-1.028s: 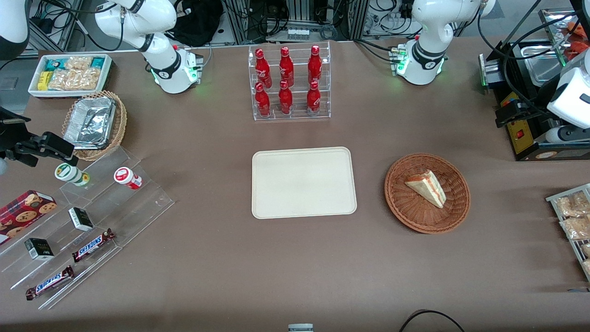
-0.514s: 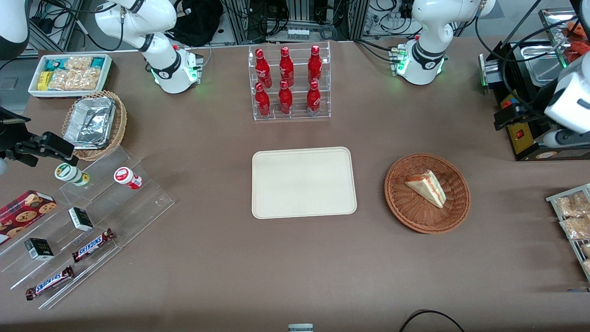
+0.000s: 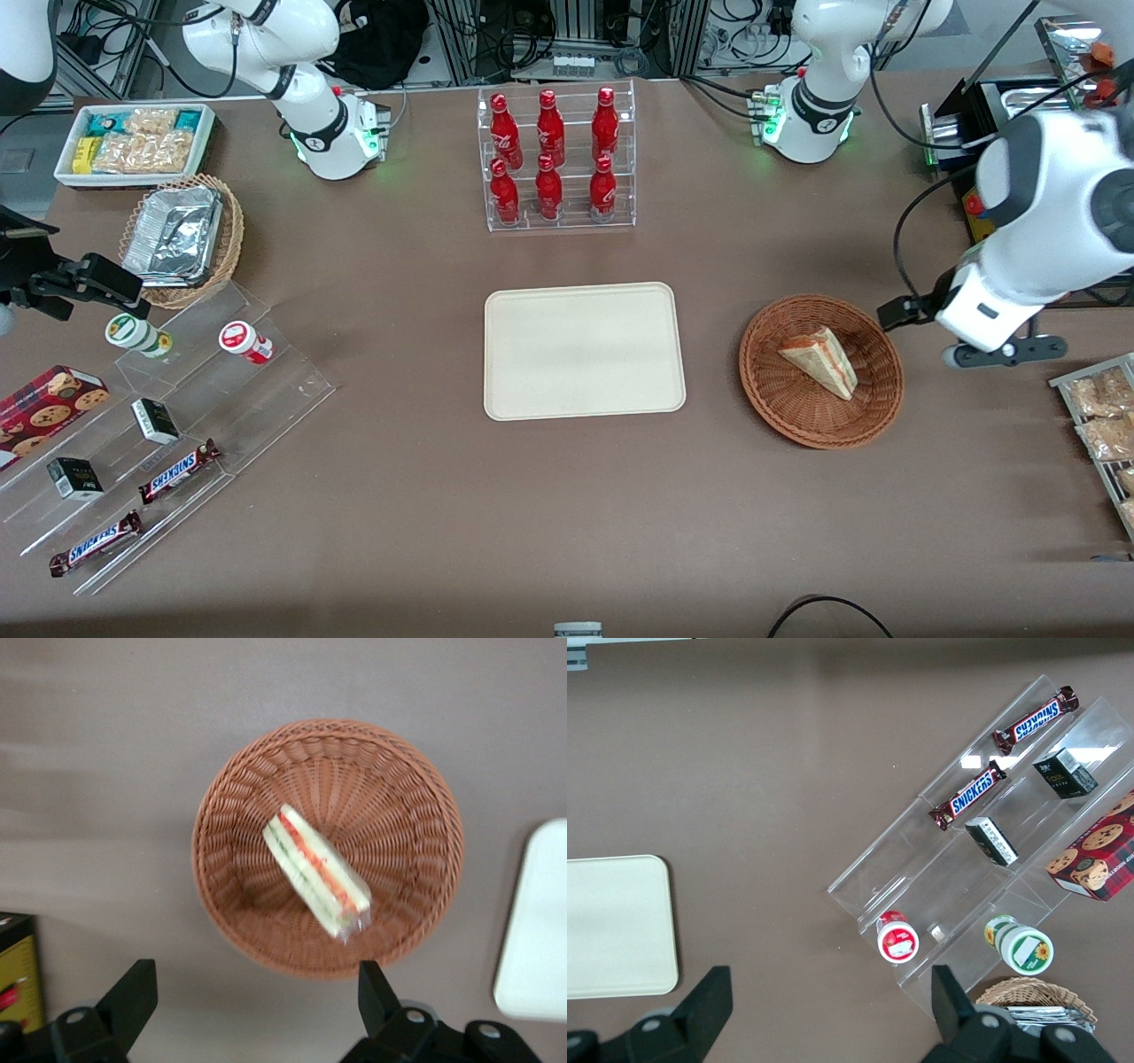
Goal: Place sandwich from basket to tray
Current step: 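Lower the open left gripper over the wrapped sandwich in the basket, then close the left gripper on the wrapped sandwich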
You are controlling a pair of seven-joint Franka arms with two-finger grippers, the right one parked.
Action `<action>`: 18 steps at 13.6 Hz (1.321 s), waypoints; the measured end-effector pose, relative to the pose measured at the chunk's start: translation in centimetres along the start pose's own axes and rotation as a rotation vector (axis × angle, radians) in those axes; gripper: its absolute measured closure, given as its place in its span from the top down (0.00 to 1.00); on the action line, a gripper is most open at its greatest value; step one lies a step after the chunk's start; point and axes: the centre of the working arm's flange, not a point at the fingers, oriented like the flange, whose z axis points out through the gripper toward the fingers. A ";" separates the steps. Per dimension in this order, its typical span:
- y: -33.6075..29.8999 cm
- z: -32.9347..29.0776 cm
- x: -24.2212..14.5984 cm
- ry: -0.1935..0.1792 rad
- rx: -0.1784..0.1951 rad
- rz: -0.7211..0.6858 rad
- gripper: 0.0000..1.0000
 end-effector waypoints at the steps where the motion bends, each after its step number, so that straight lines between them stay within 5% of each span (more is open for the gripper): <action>1: 0.1 1.8 -0.2 0.021 -0.006 -0.051 1.00; 4: 1.3 6.4 -1.7 0.080 -0.035 -0.276 1.00; 8: 3.5 9.4 -3.7 0.064 -0.046 -0.565 1.00; 18: 4.6 15.2 -3.5 0.017 -0.044 -0.699 1.00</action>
